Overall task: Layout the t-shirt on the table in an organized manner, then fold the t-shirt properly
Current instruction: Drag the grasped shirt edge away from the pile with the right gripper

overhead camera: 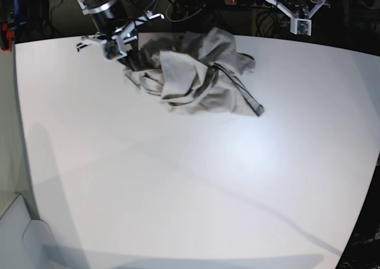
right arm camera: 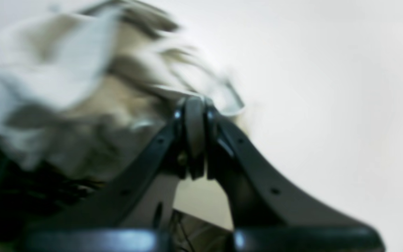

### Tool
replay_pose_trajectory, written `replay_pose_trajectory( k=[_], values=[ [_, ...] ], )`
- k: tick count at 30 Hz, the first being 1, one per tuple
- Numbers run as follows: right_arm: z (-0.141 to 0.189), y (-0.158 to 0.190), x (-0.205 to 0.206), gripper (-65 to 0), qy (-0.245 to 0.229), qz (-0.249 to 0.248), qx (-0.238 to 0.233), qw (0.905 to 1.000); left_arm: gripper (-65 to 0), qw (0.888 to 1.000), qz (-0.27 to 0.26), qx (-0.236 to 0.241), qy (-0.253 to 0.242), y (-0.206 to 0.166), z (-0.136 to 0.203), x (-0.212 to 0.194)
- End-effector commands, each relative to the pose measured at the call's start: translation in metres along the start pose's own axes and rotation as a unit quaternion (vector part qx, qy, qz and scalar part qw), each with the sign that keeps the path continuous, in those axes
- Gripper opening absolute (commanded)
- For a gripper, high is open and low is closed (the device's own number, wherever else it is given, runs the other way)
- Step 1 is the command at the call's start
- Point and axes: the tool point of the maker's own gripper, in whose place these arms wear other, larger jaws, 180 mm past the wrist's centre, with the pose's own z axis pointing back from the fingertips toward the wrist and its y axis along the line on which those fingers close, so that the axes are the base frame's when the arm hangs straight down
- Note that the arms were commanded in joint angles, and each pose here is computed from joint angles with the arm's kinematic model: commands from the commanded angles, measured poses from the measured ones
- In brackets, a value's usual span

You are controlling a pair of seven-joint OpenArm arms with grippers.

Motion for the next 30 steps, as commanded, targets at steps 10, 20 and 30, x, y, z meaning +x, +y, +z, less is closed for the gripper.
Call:
replay_pose_trajectory(
  k=[10, 20, 30],
  values=[
    [-0.021, -0.055, 0.069, -65.0, -0.106, 0.029, -0.068, 0.9916, -64.9, 1.0, -0.001, 0.002, -0.011, 0.001, 0.003, 0.006],
    [-0.036, -0.162, 0.192, -65.0, -0.24, -0.033, -0.229, 0.9427, -64.9, 1.0, 0.001, 0.001, -0.009, 0.001, 0.003, 0.004],
    [-0.036, -0.204, 0.226, -65.0, -0.234, -0.076, -0.271, 0.9306, -64.9, 1.0, 0.001, 0.001, -0.009, 0.0, 0.003, 0.004]
  ],
)
